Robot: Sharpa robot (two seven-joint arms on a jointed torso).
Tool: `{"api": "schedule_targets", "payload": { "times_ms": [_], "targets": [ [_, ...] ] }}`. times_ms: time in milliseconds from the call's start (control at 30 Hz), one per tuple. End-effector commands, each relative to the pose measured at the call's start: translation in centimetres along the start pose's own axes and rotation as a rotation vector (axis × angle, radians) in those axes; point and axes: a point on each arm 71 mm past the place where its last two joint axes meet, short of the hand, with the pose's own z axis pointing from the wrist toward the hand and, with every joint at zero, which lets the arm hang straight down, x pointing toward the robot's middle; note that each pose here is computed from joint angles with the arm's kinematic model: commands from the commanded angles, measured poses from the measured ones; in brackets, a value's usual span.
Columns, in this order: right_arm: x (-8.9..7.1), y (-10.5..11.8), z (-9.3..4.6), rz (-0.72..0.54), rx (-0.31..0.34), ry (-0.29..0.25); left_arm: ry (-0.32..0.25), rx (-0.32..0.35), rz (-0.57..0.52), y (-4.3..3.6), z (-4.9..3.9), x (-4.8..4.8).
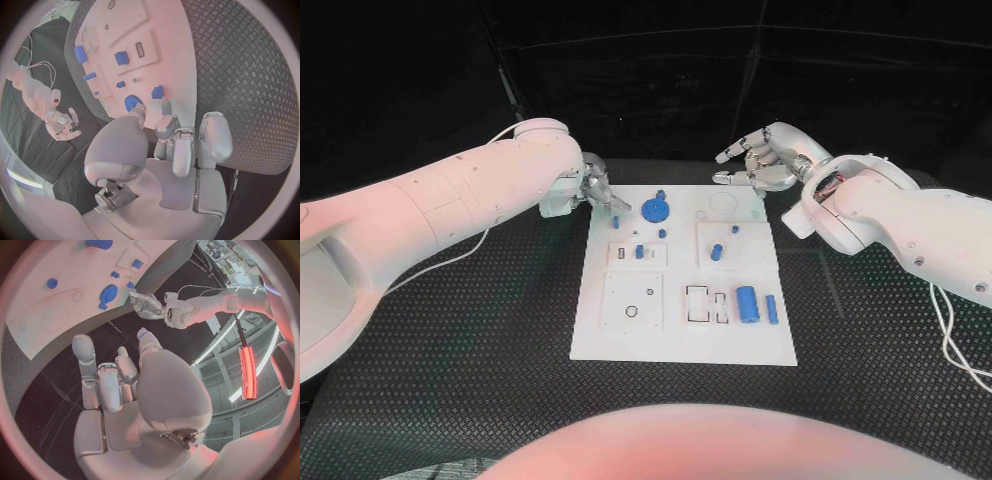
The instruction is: Assemble the parts on the task board
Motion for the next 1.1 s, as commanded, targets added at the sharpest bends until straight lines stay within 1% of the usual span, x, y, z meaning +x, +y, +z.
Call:
{"api": "schedule_targets", "payload": {
  "times_ms": [33,333,733,1100],
  "targets": [
    [-0.02,0.19,0.02,-0.002,-0.012,0.005,0.034,0.002,0.015,-0.05,0.04,0.23],
    [0.01,0.23,0.02,-0.001,-0.013,0.006,0.056,-0.001,0.024,-0.05,0.22,0.56],
    [0.02,0.21,0.01,-0.002,-0.012,0.008,0.066,-0.003,0.027,-0.08,0.40,0.89],
    [0.01,0.19,0.03,-0.002,-0.010,0.008,0.065,0.007,0.015,-0.40,0.46,1.02]
  ]
}}
